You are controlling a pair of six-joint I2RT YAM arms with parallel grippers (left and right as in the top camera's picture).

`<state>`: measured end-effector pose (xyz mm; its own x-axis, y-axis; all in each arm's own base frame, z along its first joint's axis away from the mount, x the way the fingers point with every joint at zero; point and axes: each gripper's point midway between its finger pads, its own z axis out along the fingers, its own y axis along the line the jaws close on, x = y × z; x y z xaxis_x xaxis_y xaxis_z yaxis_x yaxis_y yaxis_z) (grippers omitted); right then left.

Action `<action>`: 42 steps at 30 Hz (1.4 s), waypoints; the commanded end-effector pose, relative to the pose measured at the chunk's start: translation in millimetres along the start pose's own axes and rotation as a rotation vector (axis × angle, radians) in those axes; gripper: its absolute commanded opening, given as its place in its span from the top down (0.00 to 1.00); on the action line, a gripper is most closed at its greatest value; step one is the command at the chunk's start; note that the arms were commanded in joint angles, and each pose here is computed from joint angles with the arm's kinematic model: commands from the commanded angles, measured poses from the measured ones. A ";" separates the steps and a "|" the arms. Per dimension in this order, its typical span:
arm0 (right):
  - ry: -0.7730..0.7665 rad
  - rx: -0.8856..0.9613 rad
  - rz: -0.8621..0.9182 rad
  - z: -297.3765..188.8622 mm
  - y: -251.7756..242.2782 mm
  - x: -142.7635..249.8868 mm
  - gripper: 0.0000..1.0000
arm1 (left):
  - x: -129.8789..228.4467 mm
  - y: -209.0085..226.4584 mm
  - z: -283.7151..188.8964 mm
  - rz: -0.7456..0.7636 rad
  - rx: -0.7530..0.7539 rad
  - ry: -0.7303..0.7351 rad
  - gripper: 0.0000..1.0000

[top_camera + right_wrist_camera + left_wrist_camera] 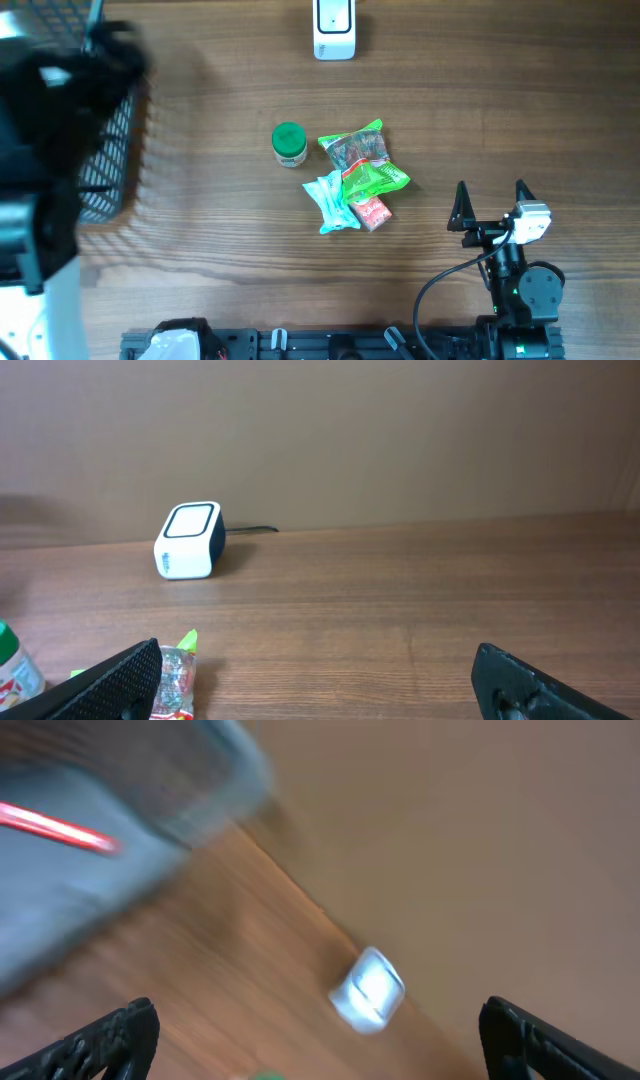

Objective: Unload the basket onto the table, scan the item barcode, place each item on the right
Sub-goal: 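Release the tissue pack on the table and return to the basket, then grasp the red Nescafe coffee stick in the basket with left gripper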

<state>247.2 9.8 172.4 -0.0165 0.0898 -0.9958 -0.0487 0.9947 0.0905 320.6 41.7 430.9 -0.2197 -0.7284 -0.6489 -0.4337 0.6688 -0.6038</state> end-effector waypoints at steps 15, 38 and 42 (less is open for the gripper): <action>0.000 -0.010 0.014 0.1 1.6 0.2 0.00 | -77.8 232.6 120.9 -0.767 -0.586 -0.185 0.00; 0.000 -0.010 0.015 0.1 1.5 0.2 0.00 | -53.4 276.9 325.1 -0.562 -0.441 -0.109 0.96; 0.000 -0.010 0.014 0.1 1.6 0.1 0.00 | -33.6 290.4 344.8 -0.545 -0.496 -0.108 0.96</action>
<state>247.2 9.8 172.4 -0.0164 0.0898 -0.9958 -0.0483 0.9947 0.0905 498.4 311.8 148.4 0.2372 -0.9105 -0.3386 -0.7655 0.0394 -0.6423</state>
